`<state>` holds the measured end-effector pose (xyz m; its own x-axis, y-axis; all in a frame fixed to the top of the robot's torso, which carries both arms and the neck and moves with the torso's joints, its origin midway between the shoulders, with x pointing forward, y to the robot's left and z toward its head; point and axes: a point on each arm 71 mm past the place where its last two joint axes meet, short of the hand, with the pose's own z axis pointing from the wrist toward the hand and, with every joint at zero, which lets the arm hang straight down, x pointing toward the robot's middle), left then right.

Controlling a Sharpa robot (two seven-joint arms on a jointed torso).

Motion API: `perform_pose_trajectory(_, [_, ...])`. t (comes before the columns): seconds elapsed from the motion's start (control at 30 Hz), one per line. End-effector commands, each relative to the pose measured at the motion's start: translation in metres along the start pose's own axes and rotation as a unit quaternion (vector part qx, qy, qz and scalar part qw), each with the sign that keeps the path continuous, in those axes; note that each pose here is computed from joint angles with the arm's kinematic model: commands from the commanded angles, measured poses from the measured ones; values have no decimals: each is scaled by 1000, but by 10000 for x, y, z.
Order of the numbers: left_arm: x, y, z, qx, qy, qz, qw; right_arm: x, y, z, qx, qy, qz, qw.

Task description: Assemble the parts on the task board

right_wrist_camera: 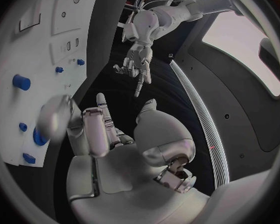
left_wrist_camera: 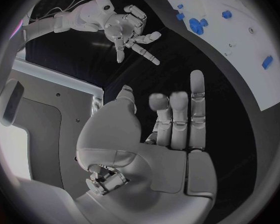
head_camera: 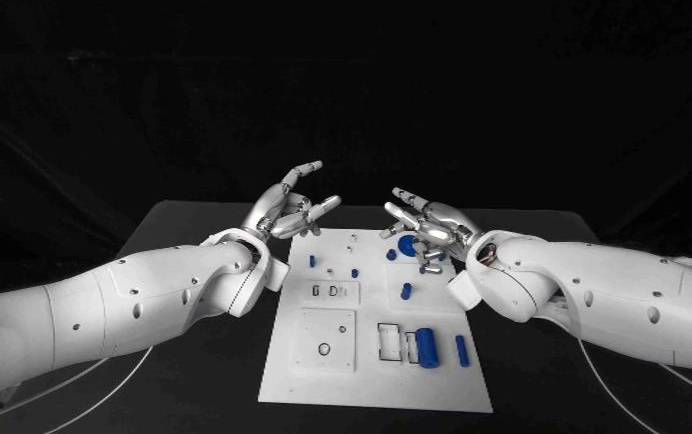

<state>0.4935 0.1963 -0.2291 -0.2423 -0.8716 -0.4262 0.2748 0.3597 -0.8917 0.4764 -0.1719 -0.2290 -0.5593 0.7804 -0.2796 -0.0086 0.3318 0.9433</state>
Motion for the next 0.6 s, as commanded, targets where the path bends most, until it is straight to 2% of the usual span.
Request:
perform_pose_trajectory(0.03, [64,-9,20,9,37,38,999,-20,45,25,-3,26,-19,999])
perform_pose_trajectory(0.2, [99,-9,36,12,52,66,996,-134,128,63,-3,21,-49,999])
perform_pose_trajectory(0.37, [133,-12,45,18,69,106,992,-222,202,97,-6,27,-109,994])
perform_pose_trajectory(0.5, [163,-29,48,30,81,144,986,-276,242,124,-7,23,-169,985])
perform_pose_trajectory(0.6, [188,-45,49,39,87,165,982,-315,274,143,-8,15,-220,975])
